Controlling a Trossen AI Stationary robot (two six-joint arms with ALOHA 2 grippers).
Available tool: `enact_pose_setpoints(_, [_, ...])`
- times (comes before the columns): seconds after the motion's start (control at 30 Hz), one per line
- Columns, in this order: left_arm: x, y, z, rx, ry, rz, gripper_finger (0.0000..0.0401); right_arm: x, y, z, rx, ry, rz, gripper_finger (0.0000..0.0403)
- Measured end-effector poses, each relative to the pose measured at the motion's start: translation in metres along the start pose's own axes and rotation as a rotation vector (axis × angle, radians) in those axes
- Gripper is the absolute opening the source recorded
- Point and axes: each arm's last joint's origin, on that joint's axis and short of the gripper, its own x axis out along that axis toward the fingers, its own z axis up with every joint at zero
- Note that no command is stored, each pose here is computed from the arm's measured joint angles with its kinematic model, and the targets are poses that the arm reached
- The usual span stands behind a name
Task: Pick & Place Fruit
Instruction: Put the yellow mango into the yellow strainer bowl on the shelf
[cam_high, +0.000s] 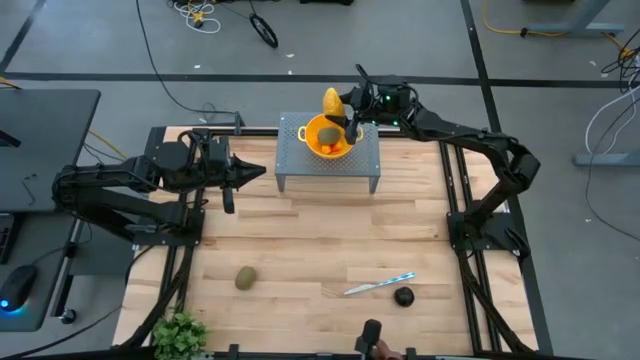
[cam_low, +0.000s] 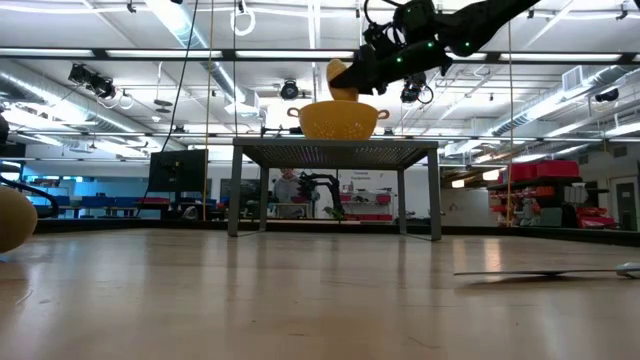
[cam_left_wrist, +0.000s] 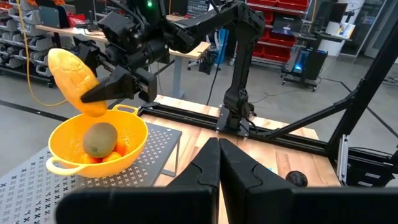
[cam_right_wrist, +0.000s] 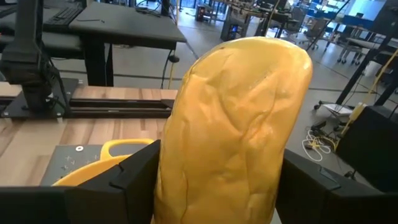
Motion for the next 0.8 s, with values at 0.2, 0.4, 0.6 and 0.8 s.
enact_pose_setpoints(0.2, [0.0000,0.0002,0.0000,0.001,-0.001,0.007,0.0004,-0.0008,-0.0008,0.0004,-0.005,0.004,-0.018,0.0261])
enact_pose_setpoints(0.4, [0.0000,0.0003,0.0000,-0.001,-0.002,0.011,0.0004,-0.0007,-0.0004,-0.0003,-0.001,0.012,-0.015,0.0261])
enact_pose_setpoints(0.6, [0.0000,0.0003,0.0000,-0.003,-0.002,0.011,0.0004,-0.0007,0.0000,-0.0011,0.003,0.022,-0.019,0.0266])
enact_pose_setpoints(0.8, [0.0000,0.0003,0.0000,-0.003,-0.002,0.011,0.0004,-0.0007,0.0006,-0.0039,0.012,0.061,-0.047,0.0296])
